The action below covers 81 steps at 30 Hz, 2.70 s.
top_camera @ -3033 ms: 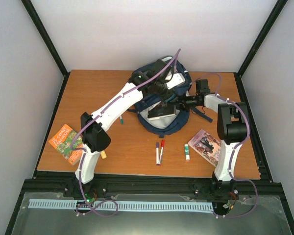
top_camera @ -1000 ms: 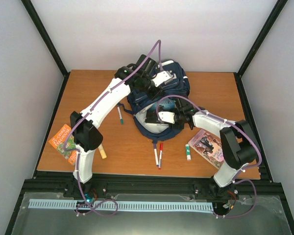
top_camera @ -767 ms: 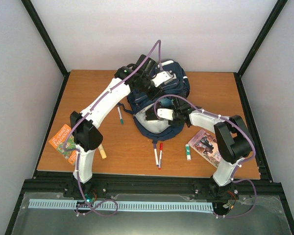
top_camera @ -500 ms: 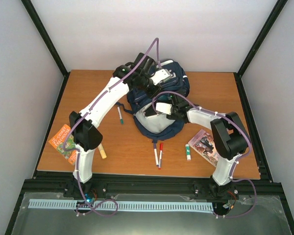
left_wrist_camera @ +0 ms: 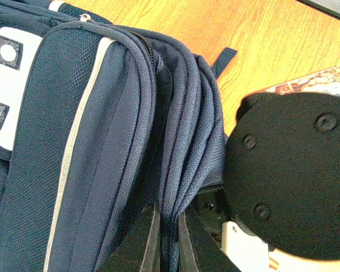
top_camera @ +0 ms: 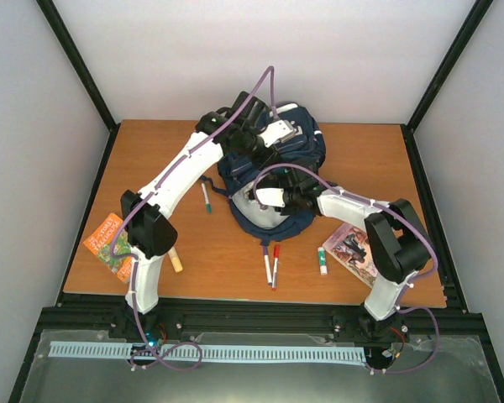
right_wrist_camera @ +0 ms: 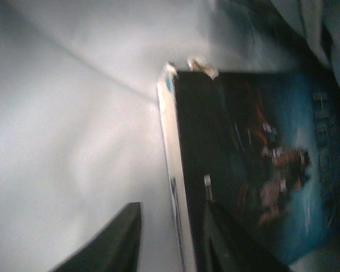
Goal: Pack the student bag
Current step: Place the book in the student bag, then pick up the book from the center of the board.
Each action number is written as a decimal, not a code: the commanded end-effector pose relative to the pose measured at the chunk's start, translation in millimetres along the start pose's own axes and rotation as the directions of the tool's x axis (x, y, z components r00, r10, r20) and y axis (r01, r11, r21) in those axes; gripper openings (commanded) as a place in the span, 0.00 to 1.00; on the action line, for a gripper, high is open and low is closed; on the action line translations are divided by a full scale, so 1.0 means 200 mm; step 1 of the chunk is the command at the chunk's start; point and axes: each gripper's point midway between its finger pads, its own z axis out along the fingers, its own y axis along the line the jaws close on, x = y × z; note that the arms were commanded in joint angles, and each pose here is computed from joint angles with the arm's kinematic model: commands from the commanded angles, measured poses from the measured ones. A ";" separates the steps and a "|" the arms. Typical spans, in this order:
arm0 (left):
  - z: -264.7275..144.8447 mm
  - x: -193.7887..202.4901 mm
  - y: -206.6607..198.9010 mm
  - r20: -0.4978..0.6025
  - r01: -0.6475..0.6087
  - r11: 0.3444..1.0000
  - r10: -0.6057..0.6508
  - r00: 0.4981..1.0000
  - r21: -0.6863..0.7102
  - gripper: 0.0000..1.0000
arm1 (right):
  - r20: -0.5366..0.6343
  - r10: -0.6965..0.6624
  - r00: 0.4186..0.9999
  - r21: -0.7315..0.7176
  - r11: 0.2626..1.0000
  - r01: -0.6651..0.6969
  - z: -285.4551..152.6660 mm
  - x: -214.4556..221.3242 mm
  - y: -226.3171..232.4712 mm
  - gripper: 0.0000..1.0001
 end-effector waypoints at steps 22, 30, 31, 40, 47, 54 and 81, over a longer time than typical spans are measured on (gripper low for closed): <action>-0.12 -0.16 -0.08 0.107 -0.058 0.998 0.054 0.993 0.035 0.01 | 0.002 0.118 0.993 0.158 0.980 -0.117 0.30 -0.06 -0.29 0.08; -0.03 -0.07 -0.03 0.045 -0.013 1.000 0.012 0.999 0.024 0.01 | 0.148 0.193 0.970 -0.050 0.981 -0.188 -0.07 -0.23 -0.03 0.22; -0.01 -0.06 -0.03 0.035 -0.004 1.000 0.003 0.999 0.031 0.01 | 0.143 0.191 0.971 -0.080 0.980 -0.181 -0.11 -0.22 0.04 0.25; 0.17 0.09 0.03 -0.052 0.072 0.997 -0.071 0.996 0.028 0.04 | -0.045 0.309 0.950 -0.339 0.890 -0.306 -0.45 0.06 0.53 0.35; 0.34 0.27 0.00 -0.150 0.149 0.985 -0.134 0.980 0.091 0.09 | -0.151 0.540 0.828 -0.306 0.771 -0.558 -0.69 0.27 0.44 0.34; 0.41 0.34 -0.04 -0.197 0.208 0.967 -0.178 0.964 0.148 0.39 | -0.257 0.707 0.659 -0.179 0.635 -0.752 -0.87 0.58 0.39 0.34; 0.32 0.20 -0.51 -0.171 0.197 0.909 -0.143 0.975 0.366 0.73 | -0.601 0.375 0.706 -0.206 0.781 -0.590 -0.95 0.85 1.07 0.76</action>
